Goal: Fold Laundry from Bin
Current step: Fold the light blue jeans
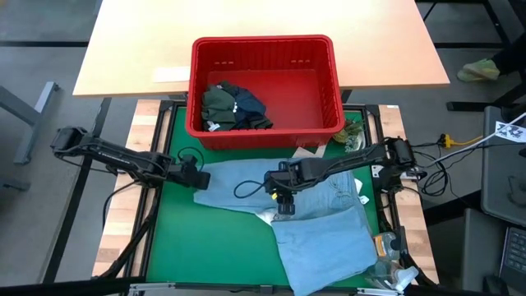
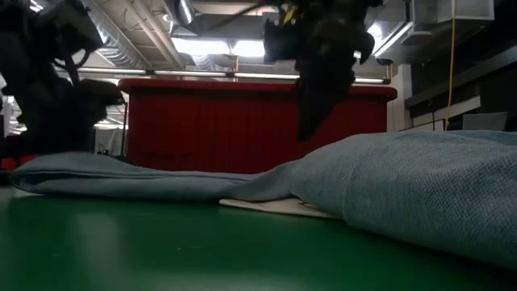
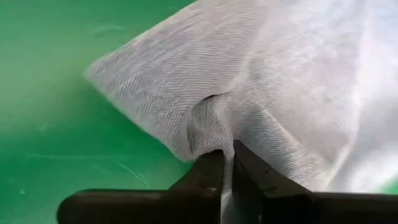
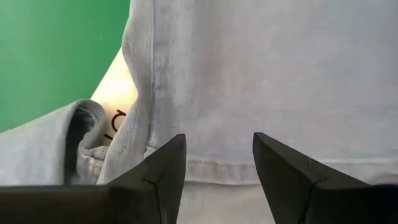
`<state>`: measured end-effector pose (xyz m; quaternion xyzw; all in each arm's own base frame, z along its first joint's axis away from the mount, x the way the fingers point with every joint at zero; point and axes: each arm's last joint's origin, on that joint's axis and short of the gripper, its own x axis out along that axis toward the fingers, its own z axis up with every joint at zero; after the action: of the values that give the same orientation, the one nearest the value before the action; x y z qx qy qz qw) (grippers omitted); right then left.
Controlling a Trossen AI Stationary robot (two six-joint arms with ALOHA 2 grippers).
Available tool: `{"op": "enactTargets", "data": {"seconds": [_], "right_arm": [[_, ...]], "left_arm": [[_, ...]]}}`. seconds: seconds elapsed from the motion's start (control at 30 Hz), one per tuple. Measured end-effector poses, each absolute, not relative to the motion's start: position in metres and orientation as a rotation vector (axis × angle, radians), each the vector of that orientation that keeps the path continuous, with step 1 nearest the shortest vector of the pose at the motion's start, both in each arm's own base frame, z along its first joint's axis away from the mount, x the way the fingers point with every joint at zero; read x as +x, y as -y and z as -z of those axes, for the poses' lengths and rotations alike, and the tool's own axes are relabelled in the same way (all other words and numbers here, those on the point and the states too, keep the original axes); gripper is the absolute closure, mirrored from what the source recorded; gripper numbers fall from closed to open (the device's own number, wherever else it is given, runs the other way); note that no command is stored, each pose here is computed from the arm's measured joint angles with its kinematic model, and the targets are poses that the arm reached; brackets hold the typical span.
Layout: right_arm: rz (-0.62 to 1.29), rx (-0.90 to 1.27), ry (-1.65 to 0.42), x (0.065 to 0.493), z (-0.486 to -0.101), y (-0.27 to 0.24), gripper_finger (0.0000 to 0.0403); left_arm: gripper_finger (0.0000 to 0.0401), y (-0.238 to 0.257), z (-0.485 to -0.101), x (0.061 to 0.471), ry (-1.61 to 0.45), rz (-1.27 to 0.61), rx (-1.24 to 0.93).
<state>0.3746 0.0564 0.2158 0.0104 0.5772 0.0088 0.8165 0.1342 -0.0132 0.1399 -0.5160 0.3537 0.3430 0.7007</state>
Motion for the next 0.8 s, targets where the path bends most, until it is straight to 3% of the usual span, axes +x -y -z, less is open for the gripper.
{"op": "enactTargets", "data": {"seconds": [0.17, 0.4, 0.8], "right_arm": [[0.002, 0.017, -1.17, 0.361, -0.246, -0.053, 0.0217], [0.048, 0.022, -1.098, 0.345, -0.275, -0.05, 0.0217], [0.073, 0.009, -1.093, 0.342, -0.279, -0.048, 0.0217]], "left_arm": [[0.0396, 0.016, -0.162, 0.132, -0.826, -0.627, -1.178], [0.0399, 0.013, -0.204, 0.11, -0.917, -0.68, -1.152], [0.04, 0.017, -0.265, 0.073, -1.132, -0.708, -1.195]]}}
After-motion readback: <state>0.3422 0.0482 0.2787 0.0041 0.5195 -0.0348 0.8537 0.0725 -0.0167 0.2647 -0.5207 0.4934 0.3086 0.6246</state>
